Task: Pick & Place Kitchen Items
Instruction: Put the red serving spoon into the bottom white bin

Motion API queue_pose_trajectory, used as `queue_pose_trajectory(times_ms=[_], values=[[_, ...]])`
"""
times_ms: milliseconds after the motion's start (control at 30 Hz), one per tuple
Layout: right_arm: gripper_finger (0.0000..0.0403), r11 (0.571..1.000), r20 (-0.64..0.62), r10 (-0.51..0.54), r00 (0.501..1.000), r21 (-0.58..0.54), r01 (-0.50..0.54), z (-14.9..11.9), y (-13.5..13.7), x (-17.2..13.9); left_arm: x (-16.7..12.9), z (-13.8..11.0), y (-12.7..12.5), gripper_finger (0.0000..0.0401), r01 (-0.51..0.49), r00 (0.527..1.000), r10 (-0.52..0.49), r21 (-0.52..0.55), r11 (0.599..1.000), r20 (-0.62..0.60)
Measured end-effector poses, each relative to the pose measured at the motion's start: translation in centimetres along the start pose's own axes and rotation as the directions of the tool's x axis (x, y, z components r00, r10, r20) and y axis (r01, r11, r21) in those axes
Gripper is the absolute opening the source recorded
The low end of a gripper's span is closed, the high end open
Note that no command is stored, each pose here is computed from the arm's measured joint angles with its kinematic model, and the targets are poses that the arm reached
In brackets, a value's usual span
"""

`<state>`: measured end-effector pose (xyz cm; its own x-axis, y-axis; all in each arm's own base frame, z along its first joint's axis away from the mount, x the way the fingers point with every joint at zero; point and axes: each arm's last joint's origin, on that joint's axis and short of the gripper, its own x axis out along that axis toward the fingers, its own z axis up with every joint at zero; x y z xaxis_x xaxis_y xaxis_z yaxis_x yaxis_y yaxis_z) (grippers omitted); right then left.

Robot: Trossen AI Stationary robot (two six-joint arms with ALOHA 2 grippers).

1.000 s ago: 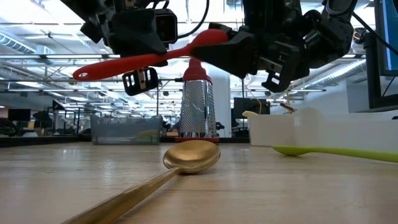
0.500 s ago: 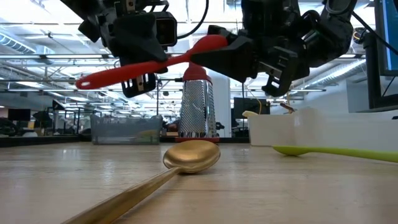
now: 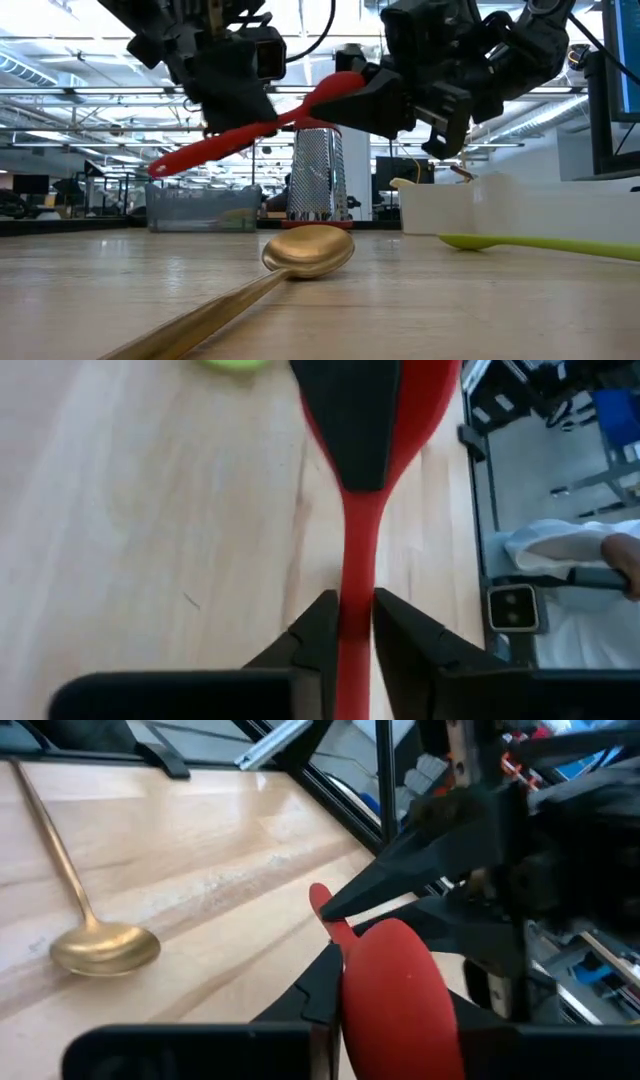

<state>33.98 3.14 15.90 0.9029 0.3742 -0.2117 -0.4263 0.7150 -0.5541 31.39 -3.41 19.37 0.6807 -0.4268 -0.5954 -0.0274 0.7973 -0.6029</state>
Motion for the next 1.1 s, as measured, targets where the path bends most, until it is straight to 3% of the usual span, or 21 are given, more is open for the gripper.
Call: queue_pose_trajectory(times_ms=[200, 400, 600, 933, 1100], values=[[0.0044, 1.0, -0.035, -0.012, 0.999, -0.021, 0.011, -0.3, 0.0, 0.0, -0.1, 0.4, 0.1, 0.0132, -0.016, 0.999, 0.014, 0.047, 0.999, 0.036], [0.003, 0.998, -0.098, -0.054, 0.994, -0.04, 0.05, -0.7, -0.1, -0.1, -0.1, 0.3, 0.2, 0.0177, -0.033, 0.999, 0.032, 0.048, 0.998, 0.034], [0.0043, 0.999, -0.157, -0.04, 0.987, -0.03, 0.036, -0.5, -0.3, -0.7, -0.1, -0.4, 0.7, 0.0184, -0.103, 0.994, 0.104, 0.046, 0.994, -0.022], [0.0031, 0.999, -0.151, -0.043, 0.988, 0.006, 0.044, 1.2, -0.3, -3.9, -0.1, -0.7, 0.8, 0.0184, -0.124, 0.991, 0.126, 0.05, 0.991, -0.043], [0.004, 0.989, -0.116, -0.148, 0.982, -0.028, 0.146, 1.1, 0.7, -6.4, -0.1, -0.6, 0.8, 0.0184, -0.139, 0.989, 0.142, 0.106, 0.985, -0.027]])
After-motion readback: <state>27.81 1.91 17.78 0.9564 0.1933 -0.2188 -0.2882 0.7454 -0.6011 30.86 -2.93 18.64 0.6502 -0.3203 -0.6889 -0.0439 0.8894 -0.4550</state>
